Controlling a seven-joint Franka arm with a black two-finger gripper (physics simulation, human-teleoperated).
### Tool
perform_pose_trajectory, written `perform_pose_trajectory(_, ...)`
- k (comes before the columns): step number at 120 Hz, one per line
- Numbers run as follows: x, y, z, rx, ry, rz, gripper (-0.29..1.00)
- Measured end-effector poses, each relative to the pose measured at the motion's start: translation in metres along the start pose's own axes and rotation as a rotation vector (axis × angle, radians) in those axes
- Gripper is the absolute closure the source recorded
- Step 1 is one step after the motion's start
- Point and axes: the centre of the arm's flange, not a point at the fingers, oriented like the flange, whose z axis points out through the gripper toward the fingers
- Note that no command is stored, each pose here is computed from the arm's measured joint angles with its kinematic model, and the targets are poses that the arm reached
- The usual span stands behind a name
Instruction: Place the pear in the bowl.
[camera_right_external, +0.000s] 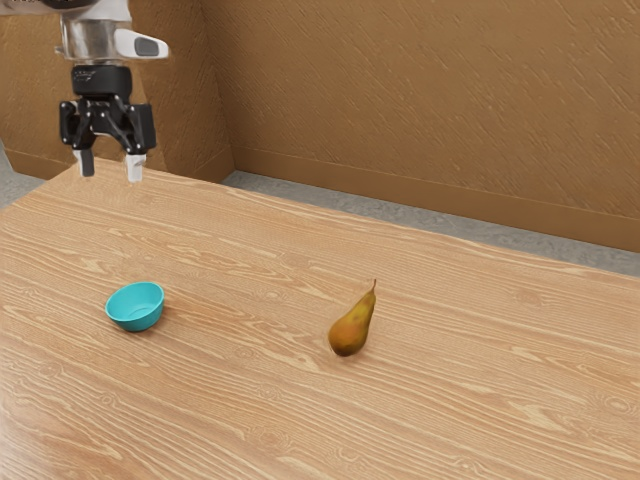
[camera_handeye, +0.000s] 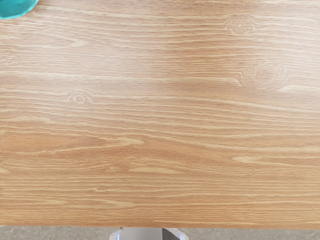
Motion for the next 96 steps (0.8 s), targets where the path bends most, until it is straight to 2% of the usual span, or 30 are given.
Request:
perform_pose_trajectory(12,0.024,-0.012,-0.004,0.010,0.116,-0.013,0.02)
perform_pose_trajectory(38,0.170,0.056,0.071,0.055,0.119,0.066,0.02)
perform_pose_trajectory(46,0.200,0.079,0.096,0.074,0.122,0.075,0.02)
perform_pose_trajectory(75,0.241,0.177,0.171,0.186,0.228,0.128,0.02)
perform_pose_trajectory(96,0.250,0.216,0.210,0.197,0.316,0.094,0.02)
